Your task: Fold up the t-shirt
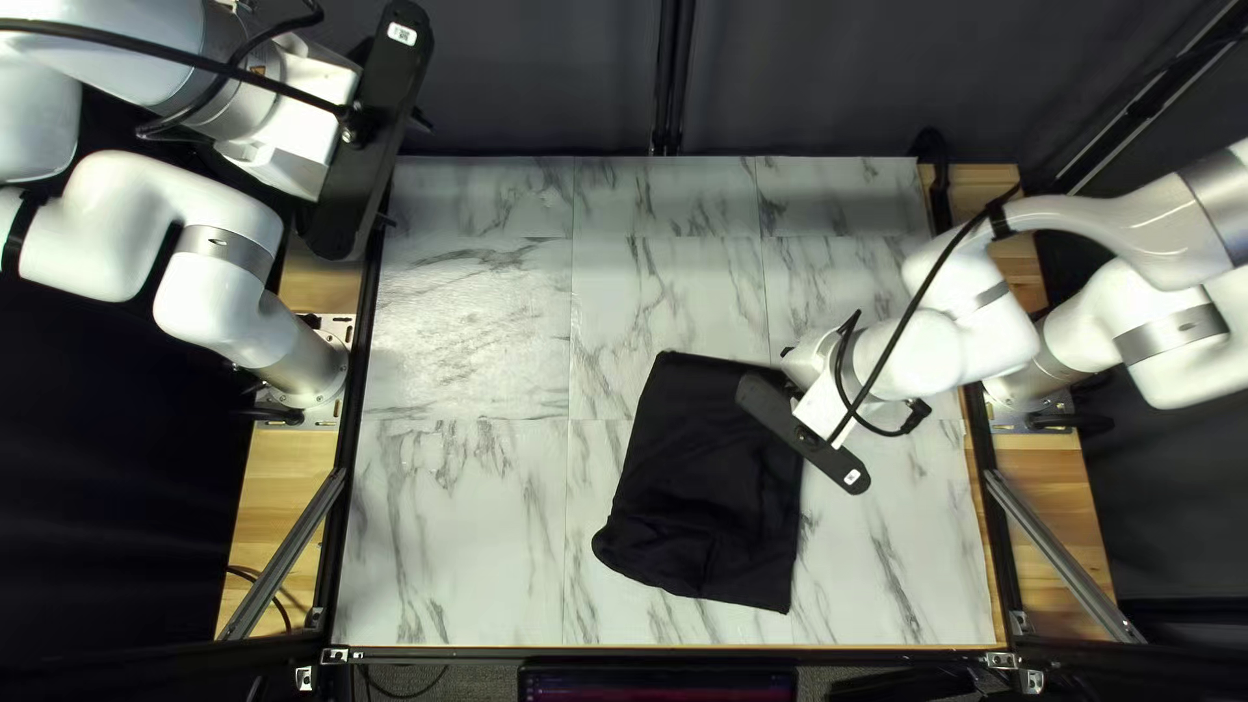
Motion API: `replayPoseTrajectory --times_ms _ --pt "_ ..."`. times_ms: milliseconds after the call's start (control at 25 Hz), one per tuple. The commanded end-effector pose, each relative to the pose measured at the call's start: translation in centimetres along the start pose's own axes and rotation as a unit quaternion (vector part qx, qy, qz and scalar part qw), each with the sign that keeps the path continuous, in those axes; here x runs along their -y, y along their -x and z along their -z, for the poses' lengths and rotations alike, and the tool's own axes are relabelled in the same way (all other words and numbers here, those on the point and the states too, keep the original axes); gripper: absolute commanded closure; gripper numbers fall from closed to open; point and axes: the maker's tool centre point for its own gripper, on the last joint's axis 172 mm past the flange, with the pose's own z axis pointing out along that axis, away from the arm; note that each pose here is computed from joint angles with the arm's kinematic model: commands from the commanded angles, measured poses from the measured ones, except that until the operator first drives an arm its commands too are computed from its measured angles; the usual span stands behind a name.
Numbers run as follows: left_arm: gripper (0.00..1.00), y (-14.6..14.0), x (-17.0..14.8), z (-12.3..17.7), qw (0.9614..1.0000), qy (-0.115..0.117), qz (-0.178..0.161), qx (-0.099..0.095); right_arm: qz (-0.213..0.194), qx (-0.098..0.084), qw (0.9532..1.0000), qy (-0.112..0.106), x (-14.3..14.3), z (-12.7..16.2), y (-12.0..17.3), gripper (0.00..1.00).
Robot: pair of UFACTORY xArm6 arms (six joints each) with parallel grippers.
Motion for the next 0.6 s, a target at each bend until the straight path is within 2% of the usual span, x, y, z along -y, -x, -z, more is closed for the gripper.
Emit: replayPoseTrajectory --times_ms 40,360,440,600 --pt "0.00 0.0 0.0 0.0 1.0000 0.000 0.000 0.000 -0.004 0.012 0.9999 0.000 0.4 1.7 -0.5 1.00" --pt "0.00 0.0 0.0 0.0 1.0000 0.000 0.000 0.000 -0.020 0.024 0.9995 -0.001 2.7 3.3 -0.2 1.00" --pt "0.00 0.0 0.0 0.0 1.0000 0.000 0.000 0.000 -0.025 0.024 0.9994 -0.004 3.4 3.0 0.2 1.00" --pt "0.00 0.0 0.0 0.0 1.0000 0.000 0.000 0.000 -0.033 0.024 0.9988 -0.026 5.7 0.2 1.3 1.00"
